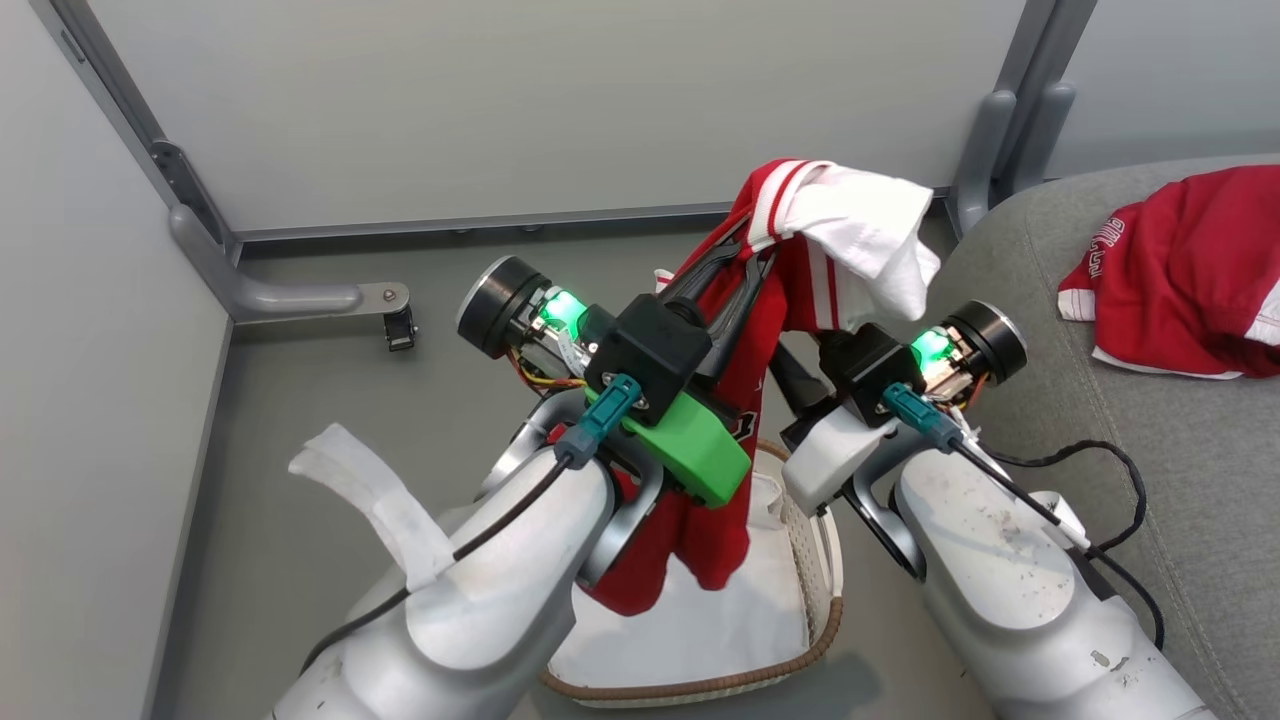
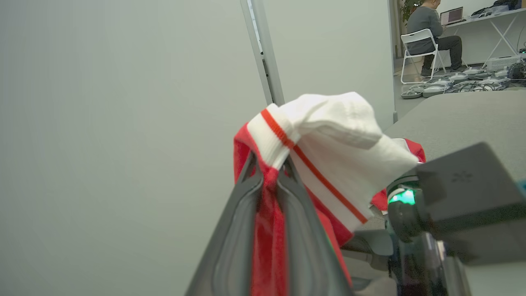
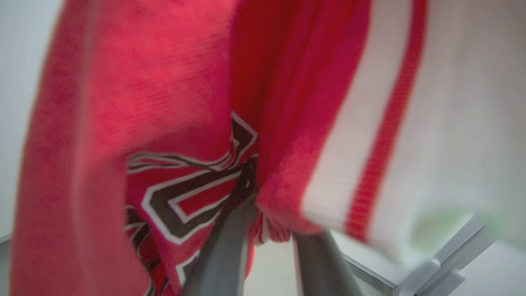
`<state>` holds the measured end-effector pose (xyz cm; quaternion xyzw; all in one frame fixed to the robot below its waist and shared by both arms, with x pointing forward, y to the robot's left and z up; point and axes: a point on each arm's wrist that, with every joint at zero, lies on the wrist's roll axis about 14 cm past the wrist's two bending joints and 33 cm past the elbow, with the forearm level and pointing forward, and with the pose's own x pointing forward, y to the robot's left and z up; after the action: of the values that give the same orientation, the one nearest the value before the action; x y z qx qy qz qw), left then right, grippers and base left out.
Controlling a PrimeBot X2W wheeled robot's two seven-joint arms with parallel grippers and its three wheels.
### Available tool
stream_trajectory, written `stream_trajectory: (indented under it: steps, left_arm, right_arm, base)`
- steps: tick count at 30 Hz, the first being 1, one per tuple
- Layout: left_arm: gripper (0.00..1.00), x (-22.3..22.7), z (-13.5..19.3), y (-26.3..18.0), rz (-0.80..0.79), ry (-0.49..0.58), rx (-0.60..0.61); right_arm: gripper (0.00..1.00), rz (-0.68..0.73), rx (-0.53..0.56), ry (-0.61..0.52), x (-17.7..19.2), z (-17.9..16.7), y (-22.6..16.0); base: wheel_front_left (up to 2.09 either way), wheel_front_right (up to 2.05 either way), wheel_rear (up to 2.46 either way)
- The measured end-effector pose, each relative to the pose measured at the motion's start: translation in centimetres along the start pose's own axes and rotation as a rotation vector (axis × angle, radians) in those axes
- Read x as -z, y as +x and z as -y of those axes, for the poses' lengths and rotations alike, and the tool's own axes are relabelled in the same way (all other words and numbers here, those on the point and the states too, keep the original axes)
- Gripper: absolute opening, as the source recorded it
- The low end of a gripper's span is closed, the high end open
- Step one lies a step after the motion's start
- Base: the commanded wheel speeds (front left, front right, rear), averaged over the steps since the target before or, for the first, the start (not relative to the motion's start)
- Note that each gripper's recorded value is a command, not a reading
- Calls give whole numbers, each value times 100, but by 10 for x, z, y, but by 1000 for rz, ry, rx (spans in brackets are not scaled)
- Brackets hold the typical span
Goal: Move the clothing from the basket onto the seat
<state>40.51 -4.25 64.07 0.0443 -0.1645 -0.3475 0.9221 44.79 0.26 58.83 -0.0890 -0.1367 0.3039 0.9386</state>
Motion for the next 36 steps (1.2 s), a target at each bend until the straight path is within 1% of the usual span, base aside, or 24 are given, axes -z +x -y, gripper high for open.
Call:
stream_trajectory:
  steps: [4,10,11,12,13,14,15,21,28,36]
  left_arm:
    - [0,14,-11,-5,-34,-30,-37]
    - [0,46,-32,-18,-109,-69,-101]
    - [11,49,-33,-20,-113,-79,-109]
    - [20,52,-35,-21,-117,-88,-116]
    - [36,56,-36,-23,-121,-92,-121]
    - [70,58,-37,-24,-124,-95,-124]
    - [100,62,-37,-25,-128,-101,-129]
    - [100,73,-40,-33,-133,-126,-154]
    - [100,97,-27,-49,-189,-162,-141]
    - [100,123,-9,-65,-255,-218,-123]
  right_arm:
    - [0,-2,4,1,1,3,2]
    - [0,-8,20,10,7,10,1]
    - [0,-8,24,11,7,11,1]
    - [0,-5,29,12,7,13,2]
    - [0,-2,33,14,6,14,2]
    - [0,0,36,15,6,15,2]
    - [0,1,38,15,6,16,2]
    - [0,10,72,7,5,30,1]
    - [0,17,118,-18,2,47,-2]
    - [0,12,209,-46,3,77,-18]
  base:
    - [0,0,0]
    - [0,0,0]
    - [0,0,0]
    - [0,0,0]
    - [0,0,0]
    - [0,0,0]
    - [0,0,0]
    - [0,0,0]
    - [0,0,0]
    - [0,0,0]
